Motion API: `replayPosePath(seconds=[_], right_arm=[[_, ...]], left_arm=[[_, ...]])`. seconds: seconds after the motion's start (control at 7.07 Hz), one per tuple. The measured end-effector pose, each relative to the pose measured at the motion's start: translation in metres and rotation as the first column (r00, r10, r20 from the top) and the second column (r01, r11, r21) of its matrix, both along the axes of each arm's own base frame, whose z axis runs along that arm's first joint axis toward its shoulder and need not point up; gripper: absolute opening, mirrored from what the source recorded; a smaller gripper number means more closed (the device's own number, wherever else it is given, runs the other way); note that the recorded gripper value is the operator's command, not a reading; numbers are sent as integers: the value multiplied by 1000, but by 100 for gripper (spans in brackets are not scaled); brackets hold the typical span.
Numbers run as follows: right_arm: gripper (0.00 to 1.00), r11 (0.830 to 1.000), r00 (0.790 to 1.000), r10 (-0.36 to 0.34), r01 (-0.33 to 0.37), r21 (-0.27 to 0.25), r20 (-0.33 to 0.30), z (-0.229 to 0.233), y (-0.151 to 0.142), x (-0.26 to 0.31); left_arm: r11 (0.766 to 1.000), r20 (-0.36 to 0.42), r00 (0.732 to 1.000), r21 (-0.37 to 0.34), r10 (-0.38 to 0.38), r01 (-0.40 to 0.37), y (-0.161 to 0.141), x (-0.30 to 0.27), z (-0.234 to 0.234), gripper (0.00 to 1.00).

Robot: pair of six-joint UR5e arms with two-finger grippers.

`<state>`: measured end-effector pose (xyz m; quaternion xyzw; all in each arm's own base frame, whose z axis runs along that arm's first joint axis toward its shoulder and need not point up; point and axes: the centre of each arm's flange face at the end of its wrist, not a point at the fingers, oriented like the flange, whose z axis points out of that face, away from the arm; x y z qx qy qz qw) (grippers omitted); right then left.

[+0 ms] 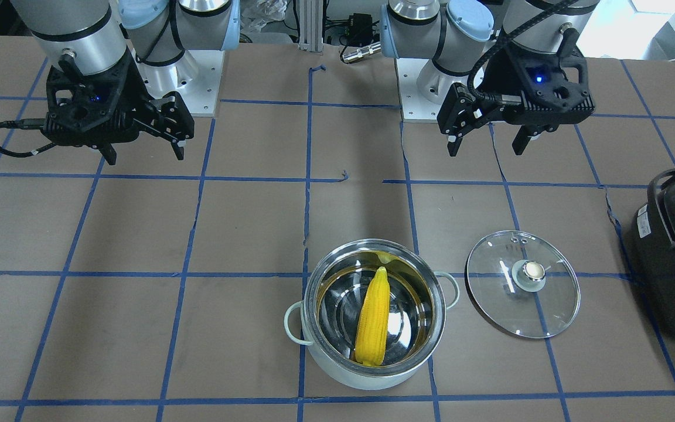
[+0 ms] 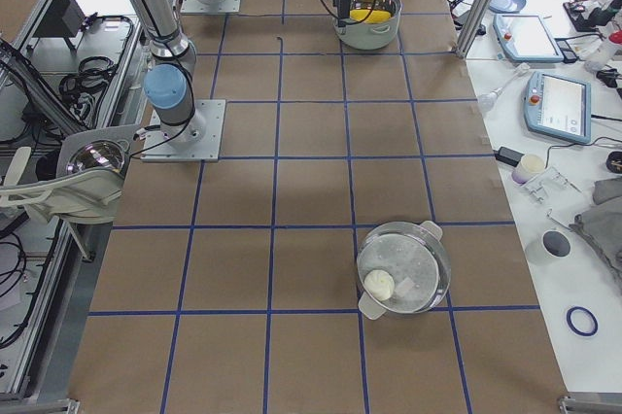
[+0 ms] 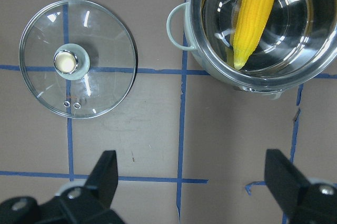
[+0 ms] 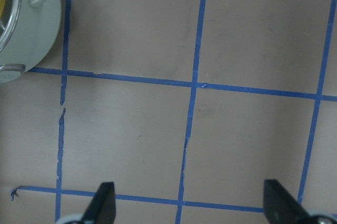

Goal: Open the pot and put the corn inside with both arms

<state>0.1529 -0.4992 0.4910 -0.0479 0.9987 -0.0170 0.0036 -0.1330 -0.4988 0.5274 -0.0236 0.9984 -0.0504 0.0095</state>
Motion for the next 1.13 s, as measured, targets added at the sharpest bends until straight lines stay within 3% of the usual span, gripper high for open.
replayPosePath(seconds=[1.13], right_arm=[[100,1000,1000,6,-6,-7,-4,0,6,-1]], left_arm=[[1000,2,1000,0,2,-2,0,1,0,100]])
